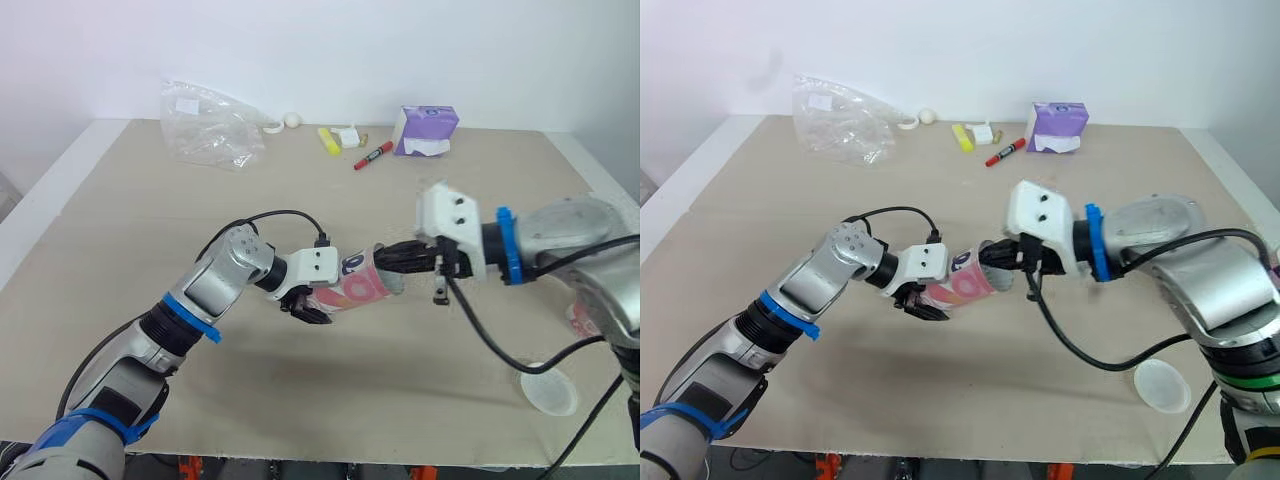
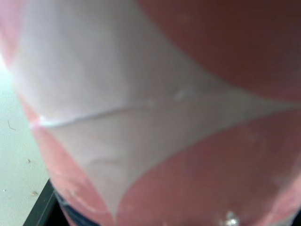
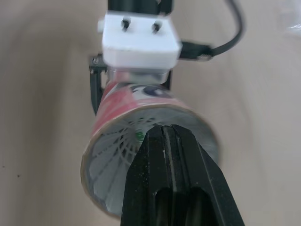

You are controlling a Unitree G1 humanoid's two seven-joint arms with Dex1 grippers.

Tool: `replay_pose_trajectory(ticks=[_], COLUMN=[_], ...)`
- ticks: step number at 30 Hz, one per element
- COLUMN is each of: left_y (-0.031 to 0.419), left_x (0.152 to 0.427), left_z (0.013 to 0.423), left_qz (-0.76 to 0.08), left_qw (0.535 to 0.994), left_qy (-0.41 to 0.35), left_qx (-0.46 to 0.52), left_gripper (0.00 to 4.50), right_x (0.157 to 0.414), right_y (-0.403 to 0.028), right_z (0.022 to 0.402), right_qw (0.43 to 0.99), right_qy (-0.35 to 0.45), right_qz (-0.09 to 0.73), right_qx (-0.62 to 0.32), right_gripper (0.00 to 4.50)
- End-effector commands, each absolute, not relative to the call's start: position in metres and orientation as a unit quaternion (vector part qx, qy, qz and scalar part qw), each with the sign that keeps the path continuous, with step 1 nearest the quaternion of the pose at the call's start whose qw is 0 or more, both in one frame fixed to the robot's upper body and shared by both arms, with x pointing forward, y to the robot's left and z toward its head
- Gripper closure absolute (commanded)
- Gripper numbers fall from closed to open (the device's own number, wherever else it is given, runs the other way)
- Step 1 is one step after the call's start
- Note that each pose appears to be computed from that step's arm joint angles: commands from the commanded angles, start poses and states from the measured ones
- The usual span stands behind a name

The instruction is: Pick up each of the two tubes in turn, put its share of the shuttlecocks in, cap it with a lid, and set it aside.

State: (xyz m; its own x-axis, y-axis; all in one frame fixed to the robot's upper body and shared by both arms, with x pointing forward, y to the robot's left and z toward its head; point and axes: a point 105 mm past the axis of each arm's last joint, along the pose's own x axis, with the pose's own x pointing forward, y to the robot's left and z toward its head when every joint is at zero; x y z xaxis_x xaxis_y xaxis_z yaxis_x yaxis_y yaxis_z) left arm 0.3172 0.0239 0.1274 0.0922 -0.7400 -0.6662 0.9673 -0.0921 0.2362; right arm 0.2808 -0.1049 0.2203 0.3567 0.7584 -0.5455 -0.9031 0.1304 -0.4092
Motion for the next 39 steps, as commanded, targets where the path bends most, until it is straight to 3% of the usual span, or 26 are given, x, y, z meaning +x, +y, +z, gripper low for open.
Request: replay_pose_trajectory(ticks=[1, 11, 20, 25, 32, 39], left_y=[0.020, 0.015, 0.014, 0.012, 0.016, 0.023], left_x=[0.317, 0.315, 0.314, 0.312, 0.316, 0.314], left_z=[0.120, 0.118, 0.117, 0.116, 0.115, 0.109], left_qz=[-0.654, -0.658, -0.657, -0.657, -0.653, -0.651], left_qw=[0.651, 0.650, 0.654, 0.655, 0.658, 0.656], left_qy=[0.172, 0.168, 0.167, 0.165, 0.164, 0.168], left_qx=[0.345, 0.341, 0.337, 0.334, 0.337, 0.342], left_gripper=[1.54, 1.54, 1.54, 1.54, 1.54, 1.54], right_x=[0.280, 0.315, 0.298, 0.299, 0.301, 0.274], right_y=[-0.098, -0.072, -0.057, -0.049, -0.068, -0.112], right_z=[0.212, 0.175, 0.151, 0.154, 0.193, 0.223], right_qw=[0.716, 0.664, 0.610, 0.624, 0.680, 0.711], right_qy=[0.123, 0.175, 0.212, 0.205, 0.185, 0.182], right_qz=[0.563, 0.557, 0.617, 0.626, 0.617, 0.610], right_qx=[-0.394, -0.468, -0.449, -0.421, -0.351, -0.296], right_gripper=[4.47, 4.47, 4.47, 4.47, 4.47, 4.47])
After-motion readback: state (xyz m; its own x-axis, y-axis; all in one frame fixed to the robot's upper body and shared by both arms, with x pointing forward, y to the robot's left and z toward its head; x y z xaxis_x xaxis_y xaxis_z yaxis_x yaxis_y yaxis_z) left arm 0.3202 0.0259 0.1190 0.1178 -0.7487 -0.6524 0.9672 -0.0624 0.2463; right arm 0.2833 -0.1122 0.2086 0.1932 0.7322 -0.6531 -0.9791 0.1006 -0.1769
